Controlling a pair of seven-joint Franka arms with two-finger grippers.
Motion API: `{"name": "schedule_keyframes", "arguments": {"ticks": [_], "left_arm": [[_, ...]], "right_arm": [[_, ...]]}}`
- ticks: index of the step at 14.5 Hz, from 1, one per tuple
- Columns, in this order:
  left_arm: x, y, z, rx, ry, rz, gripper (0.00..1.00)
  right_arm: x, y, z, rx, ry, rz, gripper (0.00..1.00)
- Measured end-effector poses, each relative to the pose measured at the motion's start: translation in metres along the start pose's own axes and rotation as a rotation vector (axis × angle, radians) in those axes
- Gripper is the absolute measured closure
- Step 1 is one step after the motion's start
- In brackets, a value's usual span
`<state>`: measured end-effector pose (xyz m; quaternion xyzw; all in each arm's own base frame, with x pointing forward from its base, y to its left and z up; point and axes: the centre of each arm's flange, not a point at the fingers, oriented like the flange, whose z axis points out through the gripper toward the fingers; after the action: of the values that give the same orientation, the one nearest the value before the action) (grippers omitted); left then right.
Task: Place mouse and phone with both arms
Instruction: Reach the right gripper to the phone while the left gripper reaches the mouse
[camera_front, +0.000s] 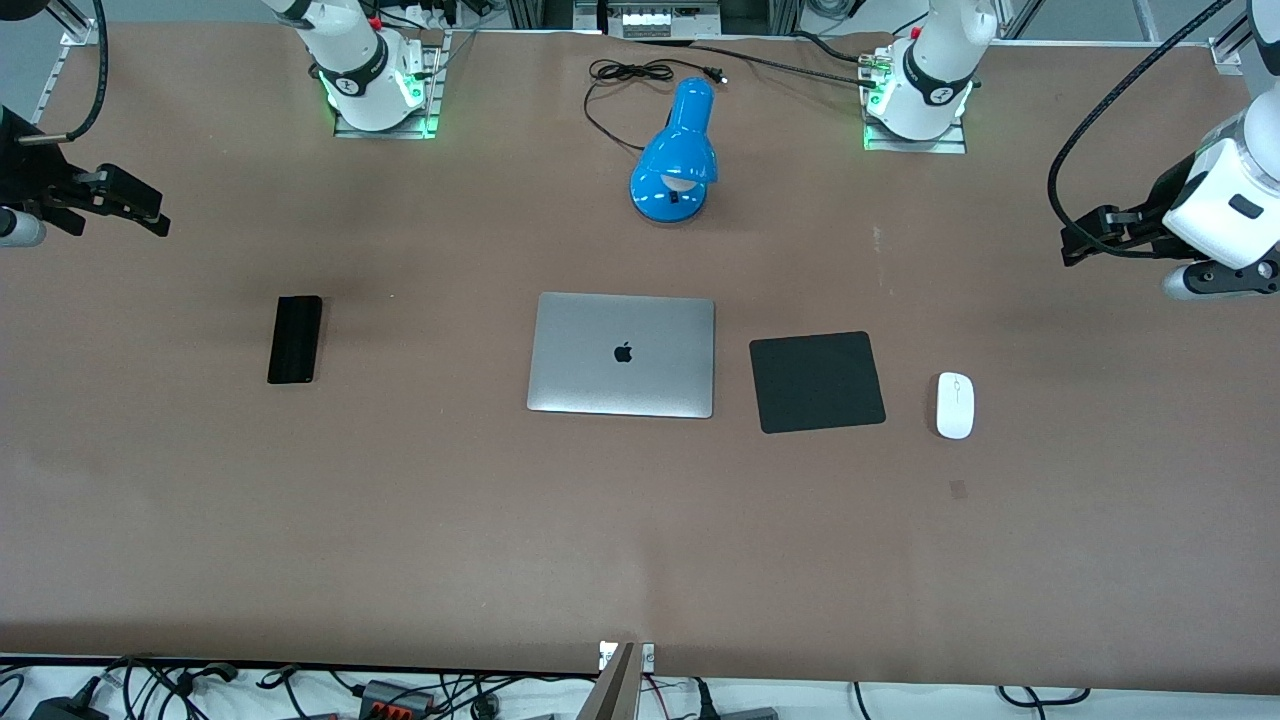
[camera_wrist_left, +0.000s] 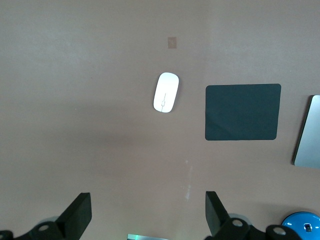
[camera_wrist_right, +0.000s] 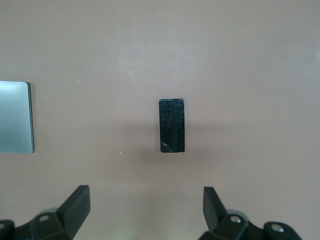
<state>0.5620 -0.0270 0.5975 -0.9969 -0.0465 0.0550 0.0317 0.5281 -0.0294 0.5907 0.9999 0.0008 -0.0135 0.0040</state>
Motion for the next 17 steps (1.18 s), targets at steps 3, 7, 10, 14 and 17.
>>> {"name": "schedule_keyframes", "arguments": {"ticks": [3,7,10,14,17], "left_arm": [[0.0,0.0,0.0,0.0,0.0,0.0,0.0],[0.0,-0.001,0.0,0.0,0.0,-0.001,0.0],[0.0,-0.002,0.0,-0.001,0.002,-0.003,0.0],[0.004,-0.012,-0.001,-0.003,0.006,0.0,0.0],[0.011,-0.026,0.005,-0.006,-0.002,0.011,0.0]], "right_arm": [[0.0,0.0,-0.002,0.0,0.005,0.001,0.0],[-0.002,0.002,-0.006,0.0,0.012,0.004,0.0],[0.0,0.0,-0.003,0.0,0.007,0.0,0.0],[0.011,-0.005,0.019,-0.001,-0.031,-0.008,0.0],[0.029,-0.006,0.067,-0.003,-0.06,-0.009,0.0]]}}
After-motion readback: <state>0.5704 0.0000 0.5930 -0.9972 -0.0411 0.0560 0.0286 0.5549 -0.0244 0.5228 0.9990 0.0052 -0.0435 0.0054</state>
